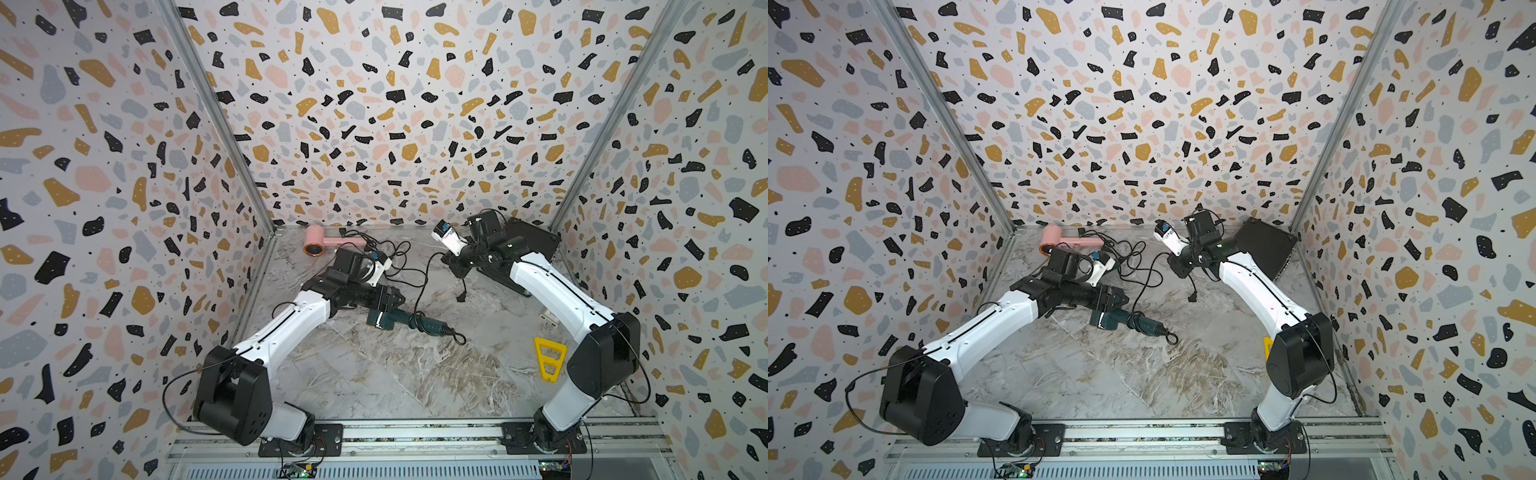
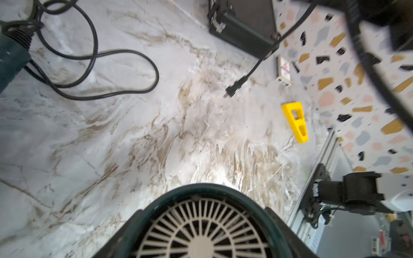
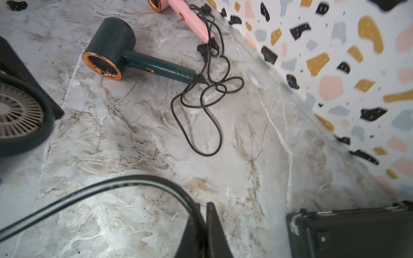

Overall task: Wrap the cord around the hair dryer
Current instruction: Wrap the power cord around the hair dryer.

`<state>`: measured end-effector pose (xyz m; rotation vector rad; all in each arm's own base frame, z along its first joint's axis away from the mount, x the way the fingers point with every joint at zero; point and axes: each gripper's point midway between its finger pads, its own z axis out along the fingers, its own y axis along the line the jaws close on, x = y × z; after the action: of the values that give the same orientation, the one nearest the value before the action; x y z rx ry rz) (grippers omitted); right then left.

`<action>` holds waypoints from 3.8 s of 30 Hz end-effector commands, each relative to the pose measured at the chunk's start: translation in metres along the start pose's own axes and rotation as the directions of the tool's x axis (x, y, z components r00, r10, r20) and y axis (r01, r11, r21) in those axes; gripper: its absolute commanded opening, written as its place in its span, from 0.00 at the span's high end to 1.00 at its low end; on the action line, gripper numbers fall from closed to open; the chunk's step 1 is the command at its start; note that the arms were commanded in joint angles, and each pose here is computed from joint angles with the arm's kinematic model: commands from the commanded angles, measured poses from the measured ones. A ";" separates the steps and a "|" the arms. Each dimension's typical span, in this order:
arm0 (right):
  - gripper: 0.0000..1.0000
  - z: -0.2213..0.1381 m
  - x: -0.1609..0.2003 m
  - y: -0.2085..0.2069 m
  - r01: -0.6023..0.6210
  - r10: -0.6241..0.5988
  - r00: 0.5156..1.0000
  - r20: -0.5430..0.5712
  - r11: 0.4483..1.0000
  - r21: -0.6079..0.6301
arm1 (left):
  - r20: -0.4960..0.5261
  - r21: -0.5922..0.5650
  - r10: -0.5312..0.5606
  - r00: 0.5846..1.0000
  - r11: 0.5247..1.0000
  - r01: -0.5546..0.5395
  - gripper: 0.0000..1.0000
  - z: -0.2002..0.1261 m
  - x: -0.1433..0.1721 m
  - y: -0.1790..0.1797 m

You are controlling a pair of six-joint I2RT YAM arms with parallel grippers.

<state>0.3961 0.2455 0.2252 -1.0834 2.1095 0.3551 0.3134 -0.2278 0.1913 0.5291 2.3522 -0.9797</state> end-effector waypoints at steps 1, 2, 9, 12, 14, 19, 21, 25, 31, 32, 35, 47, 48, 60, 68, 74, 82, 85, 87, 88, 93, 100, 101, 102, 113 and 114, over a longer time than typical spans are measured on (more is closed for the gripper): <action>1.00 0.000 0.008 0.003 -0.098 0.099 0.994 0.052 0.995 -0.026 | 0.150 0.176 -0.014 0.989 0.984 -0.012 1.00 -0.025 -0.036 -0.039; 1.00 0.003 0.015 0.007 -0.120 0.122 0.991 0.060 0.992 -0.037 | 0.178 0.179 -0.032 0.984 0.984 0.000 1.00 -0.029 -0.042 -0.039; 1.00 0.017 0.058 0.032 -0.248 0.256 0.965 0.065 0.963 -0.107 | 0.328 0.053 -0.182 0.927 0.983 0.174 1.00 -0.051 -0.064 -0.004; 1.00 0.019 0.069 0.052 -0.305 0.327 0.940 0.098 0.933 -0.190 | 0.390 -0.088 -0.220 0.894 0.958 0.274 1.00 -0.059 -0.066 0.027; 1.00 0.017 0.070 0.067 -0.329 0.372 0.917 0.144 0.909 -0.255 | 0.436 -0.162 -0.242 0.867 0.927 0.339 1.00 -0.066 -0.068 0.044; 1.00 0.012 0.066 0.119 -0.285 0.371 0.901 0.224 0.896 -0.339 | 0.542 -0.181 -0.320 0.777 0.858 0.480 1.00 -0.074 -0.074 0.065; 1.00 0.009 0.061 0.136 -0.259 0.360 0.899 0.251 0.897 -0.357 | 0.571 -0.161 -0.358 0.739 0.834 0.528 1.00 -0.075 -0.075 0.070; 1.00 0.007 0.062 0.147 -0.245 0.347 0.902 0.258 0.902 -0.354 | 0.640 -0.196 -0.363 0.677 0.775 0.601 1.00 -0.087 -0.067 0.087; 1.00 0.006 0.074 0.167 -0.209 0.277 0.948 0.158 0.914 -0.348 | 0.714 -0.328 -0.276 0.643 0.680 0.656 1.00 -0.109 -0.051 0.115; 1.00 0.007 0.074 0.170 -0.207 0.271 0.952 0.141 0.912 -0.354 | 0.721 -0.329 -0.271 0.638 0.677 0.659 1.00 -0.110 -0.051 0.116; 1.00 0.012 0.076 0.175 -0.203 0.256 0.961 0.109 0.913 -0.353 | 0.707 -0.303 -0.294 0.643 0.695 0.651 1.00 -0.102 -0.054 0.113; 1.00 0.035 0.051 0.174 -0.145 0.182 0.980 0.082 0.933 -0.331 | 0.626 -0.256 -0.361 0.691 0.741 0.620 1.00 -0.069 -0.050 0.096; 1.00 0.036 0.047 0.173 -0.131 0.168 0.982 0.086 0.935 -0.329 | 0.622 -0.218 -0.400 0.673 0.737 0.640 1.00 -0.062 -0.046 0.096; 1.00 0.056 0.051 0.189 -0.145 0.168 0.985 0.023 0.902 -0.407 | 0.614 -0.087 -0.510 0.602 0.714 0.694 1.00 -0.051 -0.042 0.099; 1.00 0.042 0.097 0.213 -0.139 0.085 0.987 -0.137 0.879 -0.456 | 0.694 -0.157 -0.461 0.554 0.654 0.740 1.00 -0.066 -0.046 0.133; 1.00 0.020 0.105 0.215 -0.086 0.014 0.986 -0.165 0.896 -0.436 | 0.726 -0.378 -0.292 0.623 0.587 0.716 1.00 -0.085 -0.040 0.162; 1.00 -0.014 0.065 0.196 0.062 -0.103 0.990 -0.098 0.932 -0.358 | 0.562 -0.713 -0.006 0.827 0.504 0.488 1.00 -0.097 -0.039 0.156; 1.00 -0.024 0.044 0.187 0.135 -0.161 0.985 -0.055 0.938 -0.320 | 0.456 -0.763 0.021 0.890 0.523 0.379 1.00 -0.084 -0.038 0.149; 1.00 -0.031 0.032 0.175 0.193 -0.213 0.976 -0.049 0.945 -0.264 | 0.367 -0.789 0.030 0.930 0.539 0.294 1.00 -0.074 -0.034 0.144; 1.00 -0.035 0.025 0.167 0.222 -0.238 0.970 -0.049 0.950 -0.222 | 0.315 -0.801 0.033 0.948 0.546 0.247 1.00 -0.069 -0.031 0.142; 1.00 -0.057 -0.016 0.152 0.301 -0.308 0.951 -0.019 0.939 -0.164 | 0.150 -0.798 0.050 0.987 0.596 0.091 1.00 -0.053 -0.017 0.129; 1.00 -0.062 -0.017 0.134 0.417 -0.436 0.889 -0.142 0.897 -0.143 | -0.067 -0.668 0.114 0.991 0.732 -0.130 1.00 -0.034 0.008 0.095; 1.00 -0.066 -0.014 0.134 0.431 -0.454 0.877 -0.156 0.888 -0.157 | -0.094 -0.664 0.119 0.988 0.732 -0.151 1.00 -0.035 0.012 0.093; 1.00 -0.070 -0.011 0.132 0.449 -0.473 0.863 -0.175 0.879 -0.163 | -0.122 -0.662 0.122 0.985 0.729 -0.173 1.00 -0.036 0.018 0.092; 1.00 -0.087 -0.009 0.087 0.521 -0.513 0.798 -0.314 0.851 -0.067 | -0.104 -0.787 0.149 0.983 0.593 -0.172 1.00 -0.073 0.019 0.097; 1.00 -0.084 -0.011 0.084 0.522 -0.514 0.803 -0.302 0.851 -0.060 | -0.103 -0.765 0.150 0.983 0.619 -0.175 1.00 -0.069 0.021 0.092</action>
<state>0.2724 0.2771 0.2561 -1.8202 2.0021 -0.0102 0.3414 -0.1319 0.1870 0.2766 2.3290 0.0367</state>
